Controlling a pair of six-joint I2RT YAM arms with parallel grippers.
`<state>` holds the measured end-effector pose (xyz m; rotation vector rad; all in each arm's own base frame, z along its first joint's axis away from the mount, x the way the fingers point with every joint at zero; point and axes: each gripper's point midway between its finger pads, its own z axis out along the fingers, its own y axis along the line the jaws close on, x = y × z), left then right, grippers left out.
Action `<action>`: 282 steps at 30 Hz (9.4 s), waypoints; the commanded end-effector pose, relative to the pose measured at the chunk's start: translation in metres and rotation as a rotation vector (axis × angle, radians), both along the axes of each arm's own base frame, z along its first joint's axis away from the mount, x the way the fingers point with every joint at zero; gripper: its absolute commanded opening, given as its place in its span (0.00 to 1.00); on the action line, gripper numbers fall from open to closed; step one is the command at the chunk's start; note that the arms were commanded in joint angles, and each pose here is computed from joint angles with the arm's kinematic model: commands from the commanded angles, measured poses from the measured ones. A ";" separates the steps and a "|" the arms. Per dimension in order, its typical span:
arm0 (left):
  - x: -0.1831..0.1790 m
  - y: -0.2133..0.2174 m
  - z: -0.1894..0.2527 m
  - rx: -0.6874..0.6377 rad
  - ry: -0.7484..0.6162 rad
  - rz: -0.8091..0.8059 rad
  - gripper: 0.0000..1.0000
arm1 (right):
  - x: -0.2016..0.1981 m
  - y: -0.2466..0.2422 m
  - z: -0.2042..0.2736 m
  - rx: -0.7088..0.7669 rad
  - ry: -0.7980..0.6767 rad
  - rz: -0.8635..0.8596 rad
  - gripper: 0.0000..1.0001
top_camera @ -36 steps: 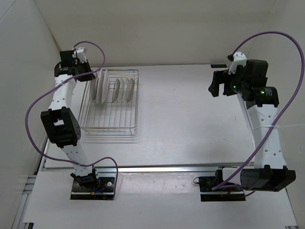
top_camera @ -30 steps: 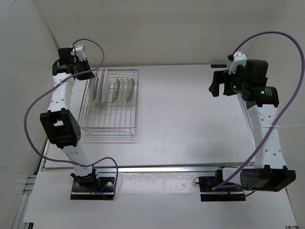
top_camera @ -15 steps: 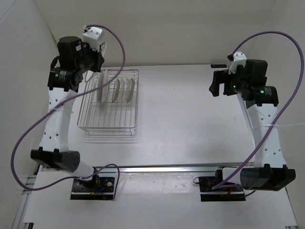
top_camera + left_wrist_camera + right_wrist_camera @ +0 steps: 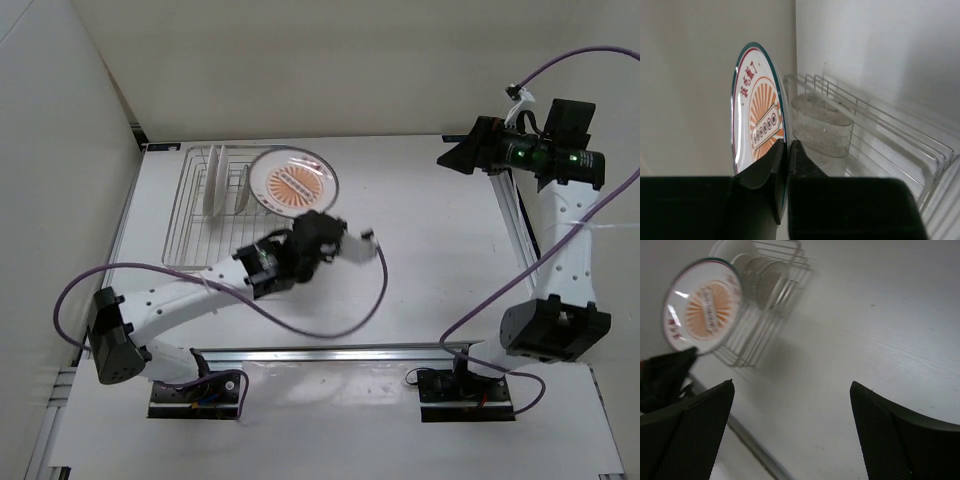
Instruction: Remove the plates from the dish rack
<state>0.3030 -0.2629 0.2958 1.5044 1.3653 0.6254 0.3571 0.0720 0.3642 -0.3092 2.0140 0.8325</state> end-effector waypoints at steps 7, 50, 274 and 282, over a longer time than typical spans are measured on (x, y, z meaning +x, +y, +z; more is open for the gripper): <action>-0.067 -0.054 0.036 0.113 -0.366 -0.196 0.11 | -0.017 0.066 0.009 0.161 0.001 0.364 0.98; -0.039 -0.014 -0.013 0.294 -0.024 -0.050 1.00 | 0.111 0.052 -0.092 -0.135 0.075 -0.074 0.00; 0.130 0.256 -0.018 -1.189 0.526 0.696 0.99 | 0.129 0.065 -0.221 -0.296 0.311 -0.008 0.70; 0.151 0.244 -0.039 -1.225 0.617 0.668 0.91 | 0.114 0.063 -0.200 -0.307 0.293 0.015 0.71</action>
